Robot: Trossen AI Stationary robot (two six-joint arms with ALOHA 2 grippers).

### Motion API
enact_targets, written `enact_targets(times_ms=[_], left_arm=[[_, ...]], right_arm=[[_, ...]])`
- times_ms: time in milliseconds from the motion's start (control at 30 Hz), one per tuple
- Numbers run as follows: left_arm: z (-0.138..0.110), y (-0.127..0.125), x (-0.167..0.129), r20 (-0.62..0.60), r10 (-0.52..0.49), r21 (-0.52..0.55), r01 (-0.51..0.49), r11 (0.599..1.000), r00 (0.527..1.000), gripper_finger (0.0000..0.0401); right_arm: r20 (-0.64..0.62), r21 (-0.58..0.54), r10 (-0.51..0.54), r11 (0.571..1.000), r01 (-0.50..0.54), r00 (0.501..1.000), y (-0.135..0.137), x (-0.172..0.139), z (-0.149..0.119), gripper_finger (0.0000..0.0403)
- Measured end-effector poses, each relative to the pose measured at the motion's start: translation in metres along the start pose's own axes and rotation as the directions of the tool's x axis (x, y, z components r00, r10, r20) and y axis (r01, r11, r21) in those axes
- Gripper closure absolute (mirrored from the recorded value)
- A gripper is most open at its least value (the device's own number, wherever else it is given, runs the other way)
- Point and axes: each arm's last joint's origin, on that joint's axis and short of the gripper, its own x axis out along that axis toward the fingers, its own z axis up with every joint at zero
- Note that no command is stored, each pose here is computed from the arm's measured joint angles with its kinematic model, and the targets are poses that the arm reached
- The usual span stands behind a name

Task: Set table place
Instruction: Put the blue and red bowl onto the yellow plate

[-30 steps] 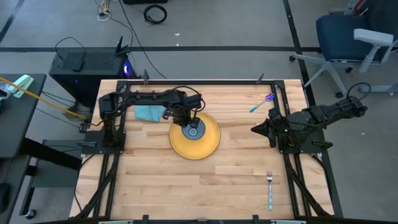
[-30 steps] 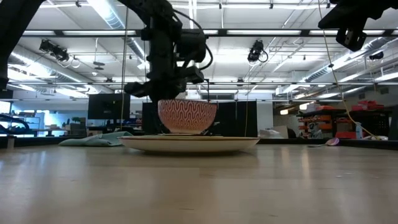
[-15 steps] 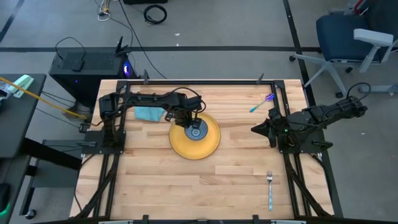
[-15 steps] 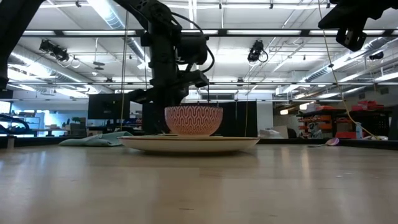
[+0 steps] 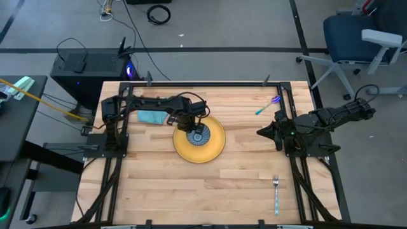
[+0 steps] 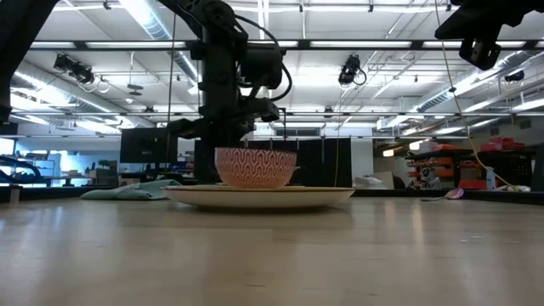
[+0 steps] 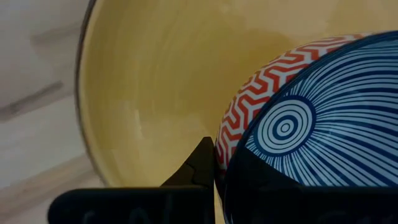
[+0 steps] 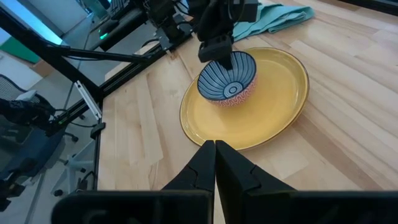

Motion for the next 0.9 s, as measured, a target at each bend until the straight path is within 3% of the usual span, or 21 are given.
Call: enact_targets(times_ms=[233,367,900], left_arm=[[-0.004,-0.005,0.004,0.002,0.000,0.001,0.000,1.000,1.000,0.0380],[-0.008,0.000,0.004,-0.027,0.055,-0.003,-0.056,0.998,0.998,0.0380],[-0.009,-0.014,0.018,0.001,-0.004,-0.004,0.004,1.000,1.000,0.0372]], right_arm=[[0.000,0.000,0.000,1.000,0.000,1.000,0.000,0.000,0.000,0.0386],[0.000,0.000,0.000,1.000,0.000,1.000,0.000,0.000,0.000,0.0386],[0.000,0.000,0.000,1.000,0.000,1.000,0.000,0.000,0.000,0.0386]])
